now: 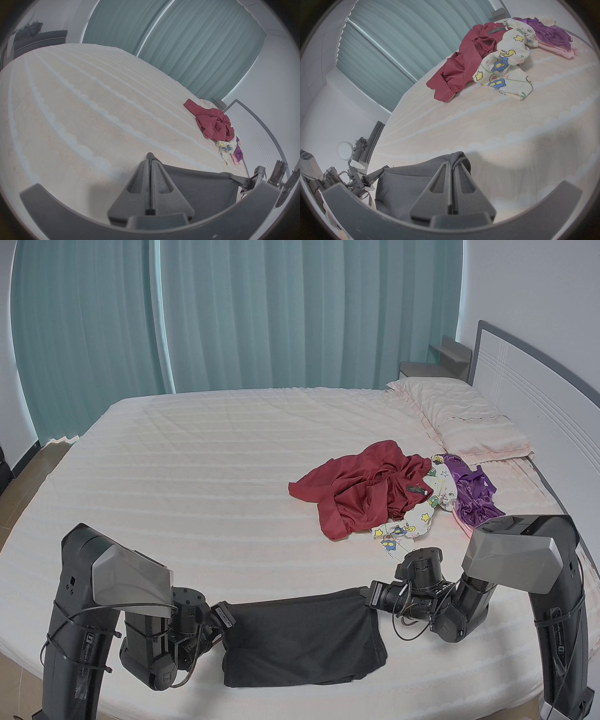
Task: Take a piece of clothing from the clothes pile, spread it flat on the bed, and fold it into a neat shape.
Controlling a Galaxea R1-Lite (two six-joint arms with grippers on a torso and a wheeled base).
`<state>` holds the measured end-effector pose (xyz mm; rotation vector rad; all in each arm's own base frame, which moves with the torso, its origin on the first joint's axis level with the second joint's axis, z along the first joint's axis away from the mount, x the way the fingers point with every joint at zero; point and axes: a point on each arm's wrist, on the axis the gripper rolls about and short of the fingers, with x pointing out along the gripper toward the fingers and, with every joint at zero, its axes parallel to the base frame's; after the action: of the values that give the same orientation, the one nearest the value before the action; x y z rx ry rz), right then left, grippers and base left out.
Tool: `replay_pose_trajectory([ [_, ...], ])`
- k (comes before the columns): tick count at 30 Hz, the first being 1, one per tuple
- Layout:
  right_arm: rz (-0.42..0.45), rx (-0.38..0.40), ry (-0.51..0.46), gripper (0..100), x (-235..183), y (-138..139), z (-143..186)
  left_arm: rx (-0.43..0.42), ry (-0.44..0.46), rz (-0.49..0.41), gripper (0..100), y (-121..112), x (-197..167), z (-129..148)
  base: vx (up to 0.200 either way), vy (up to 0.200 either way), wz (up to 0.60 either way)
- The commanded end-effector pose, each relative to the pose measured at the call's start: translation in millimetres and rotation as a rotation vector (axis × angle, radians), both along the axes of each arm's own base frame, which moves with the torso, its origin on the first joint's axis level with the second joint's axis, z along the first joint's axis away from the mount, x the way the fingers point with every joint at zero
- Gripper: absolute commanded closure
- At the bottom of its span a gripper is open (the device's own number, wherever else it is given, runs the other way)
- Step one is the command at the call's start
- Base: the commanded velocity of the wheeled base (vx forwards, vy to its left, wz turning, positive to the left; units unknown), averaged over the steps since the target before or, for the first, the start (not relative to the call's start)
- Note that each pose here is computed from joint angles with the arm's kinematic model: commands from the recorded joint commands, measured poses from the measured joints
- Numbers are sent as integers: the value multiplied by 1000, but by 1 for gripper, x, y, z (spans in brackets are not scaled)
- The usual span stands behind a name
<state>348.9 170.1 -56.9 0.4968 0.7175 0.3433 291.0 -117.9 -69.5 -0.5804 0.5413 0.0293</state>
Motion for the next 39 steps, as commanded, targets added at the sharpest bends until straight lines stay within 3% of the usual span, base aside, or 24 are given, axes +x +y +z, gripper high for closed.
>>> replay_pose_trajectory([
  [1, -9, 0, -13, 100, 3, -1, 1, -5, -12, 7, 100, 0, 5, -5, 0, 0, 0],
  [8, -11, 6, -31, 100, 5, 0, 1, -17, -29, 14, 100, 2, 11, -4, 0, 0, 0],
  [9, -10, 3, -29, 0, 6, 0, 0, -19, -31, 11, 100, 2, 12, -4, 0, 0, 0],
  [10, -7, 0, -29, 0, 5, 1, 0, -20, -29, 7, 100, 1, 11, -4, 0, 0, 0],
  [11, -7, -2, -25, 0, 5, 0, -2, -20, -26, 0, 0, 1, 11, -5, 0, 0, 0],
  [21, -49, -21, -24, 0, -2, -12, 9, 37, 7, -13, 0, 8, -6, 3, 0, 0, 0],
  [26, -54, -40, 11, 0, -24, -24, 21, 10, 37, -44, 0, 13, -33, 28, 0, 0, 0],
  [30, -44, -65, 57, 0, -38, -28, 16, -34, 52, -106, 0, -1, -45, 33, 0, 0, 0],
  [39, 21, -85, 77, 0, -56, -25, 6, -45, 70, -118, 0, -4, -48, 30, -200, 0, 0],
])
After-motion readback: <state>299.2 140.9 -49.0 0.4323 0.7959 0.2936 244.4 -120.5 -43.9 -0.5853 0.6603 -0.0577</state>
